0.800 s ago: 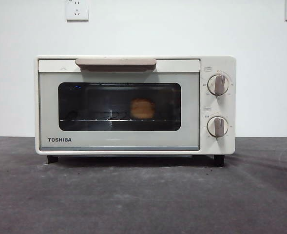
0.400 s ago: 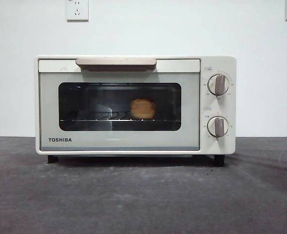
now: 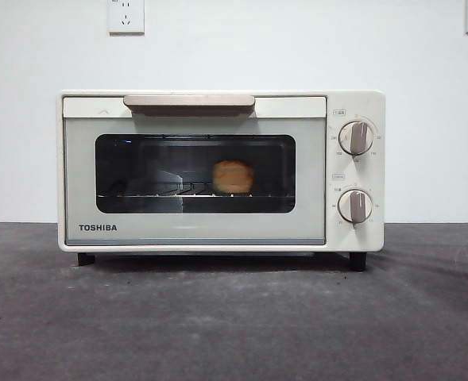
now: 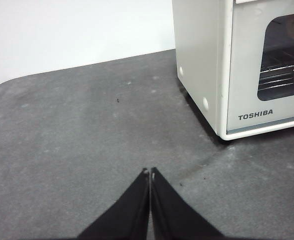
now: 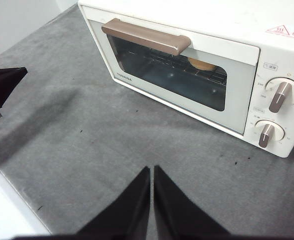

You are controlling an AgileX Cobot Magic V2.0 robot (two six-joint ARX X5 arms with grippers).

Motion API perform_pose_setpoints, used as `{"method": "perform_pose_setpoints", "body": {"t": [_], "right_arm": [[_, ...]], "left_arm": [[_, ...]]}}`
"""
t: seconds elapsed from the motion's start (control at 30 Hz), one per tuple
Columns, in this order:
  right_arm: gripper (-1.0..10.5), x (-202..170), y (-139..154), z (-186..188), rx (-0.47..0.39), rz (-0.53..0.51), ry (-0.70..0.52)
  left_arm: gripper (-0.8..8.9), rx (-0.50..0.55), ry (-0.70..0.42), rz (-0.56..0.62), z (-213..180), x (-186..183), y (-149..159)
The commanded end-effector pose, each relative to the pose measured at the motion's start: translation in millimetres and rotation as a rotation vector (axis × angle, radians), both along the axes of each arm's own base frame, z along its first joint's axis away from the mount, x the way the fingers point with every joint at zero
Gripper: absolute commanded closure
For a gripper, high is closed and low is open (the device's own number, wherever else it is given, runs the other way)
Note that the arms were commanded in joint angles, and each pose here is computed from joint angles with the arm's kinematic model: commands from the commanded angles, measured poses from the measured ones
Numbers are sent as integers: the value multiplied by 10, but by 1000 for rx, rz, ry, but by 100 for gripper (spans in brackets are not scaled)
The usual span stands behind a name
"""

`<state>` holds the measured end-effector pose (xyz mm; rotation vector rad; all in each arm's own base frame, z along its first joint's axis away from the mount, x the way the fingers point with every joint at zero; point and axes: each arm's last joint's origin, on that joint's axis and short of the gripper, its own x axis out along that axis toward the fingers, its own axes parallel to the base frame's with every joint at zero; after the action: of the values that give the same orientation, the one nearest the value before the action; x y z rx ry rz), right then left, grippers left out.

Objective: The left arm flap open the oven, the right arm pick bread and place it into oven, the left arm flap close the oven

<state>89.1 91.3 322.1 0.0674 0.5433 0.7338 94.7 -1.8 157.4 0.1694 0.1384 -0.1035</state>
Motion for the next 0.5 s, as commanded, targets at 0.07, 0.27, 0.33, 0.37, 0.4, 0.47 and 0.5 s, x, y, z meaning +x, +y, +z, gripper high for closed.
{"method": "perform_pose_setpoints", "body": {"t": [0.07, 0.27, 0.33, 0.37, 0.4, 0.47, 0.5], "right_arm": [[940, 0, 16, 40, 10, 8, -18], [940, 11, -102, 77, -21, -71, -101], [940, 34, -174, 95, -7, -108, -139], [940, 48, -217, 98, 7, -121, -163], [940, 57, -270, 93, 21, -130, -193], [940, 63, -357, 67, 41, -134, -257], [940, 64, -391, 48, 44, -131, -292]], "left_arm": [[803, 11, 27, -1, -74, 7, 1], [803, 11, 27, -1, -74, 7, 1], [803, 11, 27, -1, -72, 7, 1], [803, 11, 27, -1, -73, 7, 1], [803, 11, 27, -1, -73, 7, 1], [803, 11, 27, -1, -73, 7, 1], [803, 11, 27, -1, -73, 7, 1]]}}
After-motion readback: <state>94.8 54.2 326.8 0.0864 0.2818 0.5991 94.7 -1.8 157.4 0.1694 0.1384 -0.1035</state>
